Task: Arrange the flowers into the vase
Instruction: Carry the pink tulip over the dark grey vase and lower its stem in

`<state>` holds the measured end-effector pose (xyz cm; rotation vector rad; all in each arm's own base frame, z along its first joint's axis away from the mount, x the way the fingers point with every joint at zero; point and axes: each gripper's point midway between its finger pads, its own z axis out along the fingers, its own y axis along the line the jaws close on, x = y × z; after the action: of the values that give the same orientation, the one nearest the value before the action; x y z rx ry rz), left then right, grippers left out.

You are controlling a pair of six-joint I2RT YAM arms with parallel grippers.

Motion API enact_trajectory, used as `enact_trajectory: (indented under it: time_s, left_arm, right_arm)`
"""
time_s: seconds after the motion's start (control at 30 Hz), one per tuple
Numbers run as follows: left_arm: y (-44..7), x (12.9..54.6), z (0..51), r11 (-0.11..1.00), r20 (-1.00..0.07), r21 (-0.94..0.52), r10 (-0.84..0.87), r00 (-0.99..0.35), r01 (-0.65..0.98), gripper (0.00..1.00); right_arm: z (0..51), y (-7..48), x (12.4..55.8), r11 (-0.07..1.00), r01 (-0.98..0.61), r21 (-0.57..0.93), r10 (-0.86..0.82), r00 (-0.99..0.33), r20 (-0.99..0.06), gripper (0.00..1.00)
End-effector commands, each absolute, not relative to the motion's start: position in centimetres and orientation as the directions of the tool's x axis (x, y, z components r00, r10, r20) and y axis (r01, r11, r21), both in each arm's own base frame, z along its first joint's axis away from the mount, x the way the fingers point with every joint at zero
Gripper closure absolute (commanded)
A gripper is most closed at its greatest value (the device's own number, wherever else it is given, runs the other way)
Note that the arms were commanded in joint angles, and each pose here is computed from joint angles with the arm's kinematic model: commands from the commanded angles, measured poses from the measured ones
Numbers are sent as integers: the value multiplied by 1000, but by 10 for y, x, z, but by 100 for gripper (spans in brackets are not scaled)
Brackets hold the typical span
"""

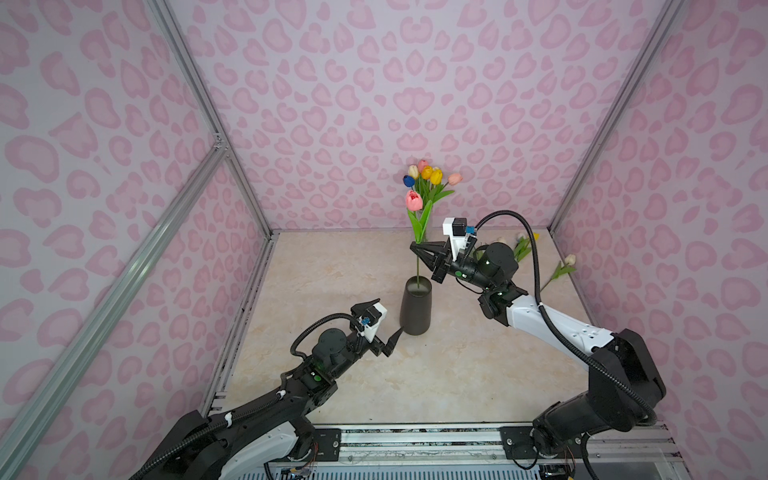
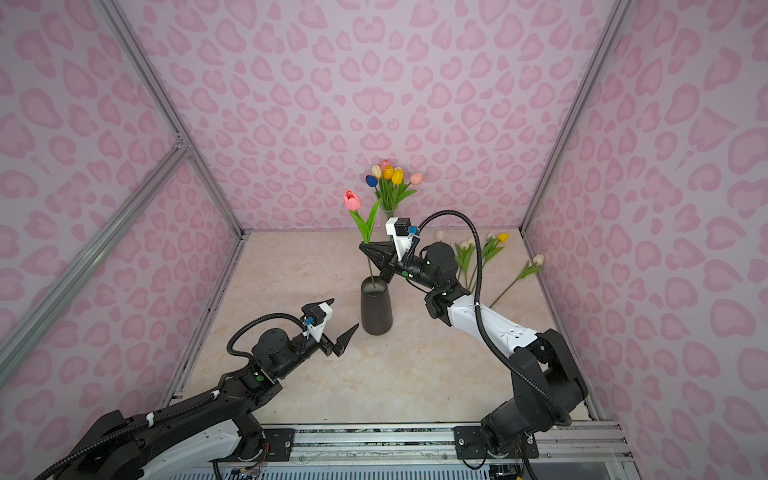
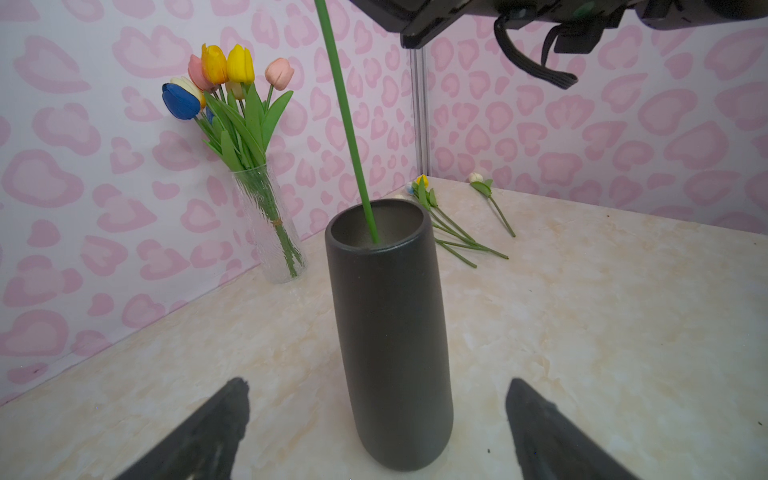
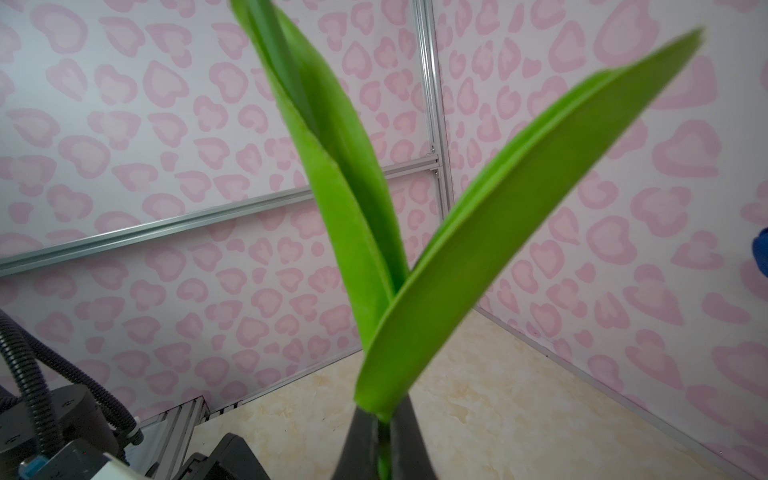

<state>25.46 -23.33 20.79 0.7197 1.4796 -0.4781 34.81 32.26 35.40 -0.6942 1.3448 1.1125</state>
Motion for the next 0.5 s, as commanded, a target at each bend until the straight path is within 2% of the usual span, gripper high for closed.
enact_trajectory:
  time_s: [0.0,0.23,0.47]
  left_arm:
    - [-233,256,220,719,-989,151,111,103,679,3]
    - [-234,256,221,715,-989,150,109,103,682,3]
    - [-235,256,219,712,-989,149,113,98,686,3]
  right_arm:
    - [324,328,355,388,-895,220,171,-165,-971,100]
    - [293,329,351,381,-897,224,129,-188,-974,96]
    - [262,324,354,440,-867,233,69,-226,-972,91]
